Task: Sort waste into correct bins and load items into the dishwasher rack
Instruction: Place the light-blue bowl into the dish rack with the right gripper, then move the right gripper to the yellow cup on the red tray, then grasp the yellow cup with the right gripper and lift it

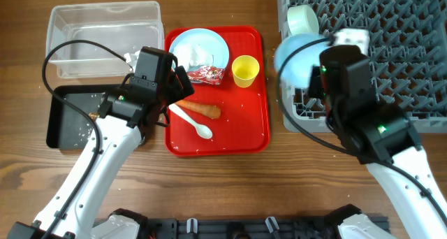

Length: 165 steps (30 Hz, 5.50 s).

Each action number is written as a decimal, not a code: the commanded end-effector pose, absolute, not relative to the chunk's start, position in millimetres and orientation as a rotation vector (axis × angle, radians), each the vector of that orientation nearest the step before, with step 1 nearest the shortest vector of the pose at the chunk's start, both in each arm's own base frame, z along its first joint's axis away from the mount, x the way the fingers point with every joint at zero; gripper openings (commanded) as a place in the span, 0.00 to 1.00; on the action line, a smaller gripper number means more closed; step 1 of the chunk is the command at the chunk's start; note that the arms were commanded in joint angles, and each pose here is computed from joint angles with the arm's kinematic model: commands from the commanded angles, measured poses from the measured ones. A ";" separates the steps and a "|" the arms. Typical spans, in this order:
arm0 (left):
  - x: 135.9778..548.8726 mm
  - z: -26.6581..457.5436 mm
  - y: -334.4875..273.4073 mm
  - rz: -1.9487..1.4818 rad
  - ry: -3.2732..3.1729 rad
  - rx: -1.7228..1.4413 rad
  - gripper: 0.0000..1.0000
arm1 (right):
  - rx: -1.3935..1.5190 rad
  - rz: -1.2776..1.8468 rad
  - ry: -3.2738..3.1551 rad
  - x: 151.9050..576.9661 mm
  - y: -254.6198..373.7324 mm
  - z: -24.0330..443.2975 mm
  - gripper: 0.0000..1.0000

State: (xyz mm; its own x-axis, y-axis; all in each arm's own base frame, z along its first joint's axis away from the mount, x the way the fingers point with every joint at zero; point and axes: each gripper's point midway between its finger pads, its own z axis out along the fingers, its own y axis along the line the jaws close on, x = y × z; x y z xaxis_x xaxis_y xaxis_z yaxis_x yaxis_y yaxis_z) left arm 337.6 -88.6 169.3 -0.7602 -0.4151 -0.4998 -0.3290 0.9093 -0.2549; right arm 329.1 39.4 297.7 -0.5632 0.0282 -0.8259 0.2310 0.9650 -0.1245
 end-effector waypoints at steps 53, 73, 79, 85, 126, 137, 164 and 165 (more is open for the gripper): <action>340.2 170.2 -86.1 -0.198 2.495 -0.549 1.00 | -0.348 -1.512 2.099 425.9 21.5 178.1 0.04; 340.3 170.3 -86.1 -0.198 2.494 -0.549 1.00 | -0.453 -1.428 2.105 425.1 50.9 169.6 1.00; 340.3 170.3 -86.2 -0.198 2.494 -0.549 1.00 | -0.507 -1.022 2.209 440.0 87.4 141.9 1.00; 340.3 170.3 -86.1 -0.198 2.494 -0.549 1.00 | -0.460 -0.763 2.293 437.7 109.4 123.3 1.00; 340.3 170.3 -86.1 -0.198 2.494 -0.549 1.00 | -0.393 0.409 2.310 340.4 198.4 241.7 1.00; 340.3 170.3 -86.1 -0.198 2.494 -0.549 1.00 | -0.370 0.422 2.302 342.5 199.4 243.9 1.00; 340.5 170.4 -85.5 -0.194 2.492 -0.550 1.00 | -0.308 0.431 2.389 382.3 222.1 183.7 0.89; 340.5 170.4 -85.5 -0.194 2.492 -0.550 1.00 | -0.304 0.438 2.376 384.7 223.5 185.7 0.89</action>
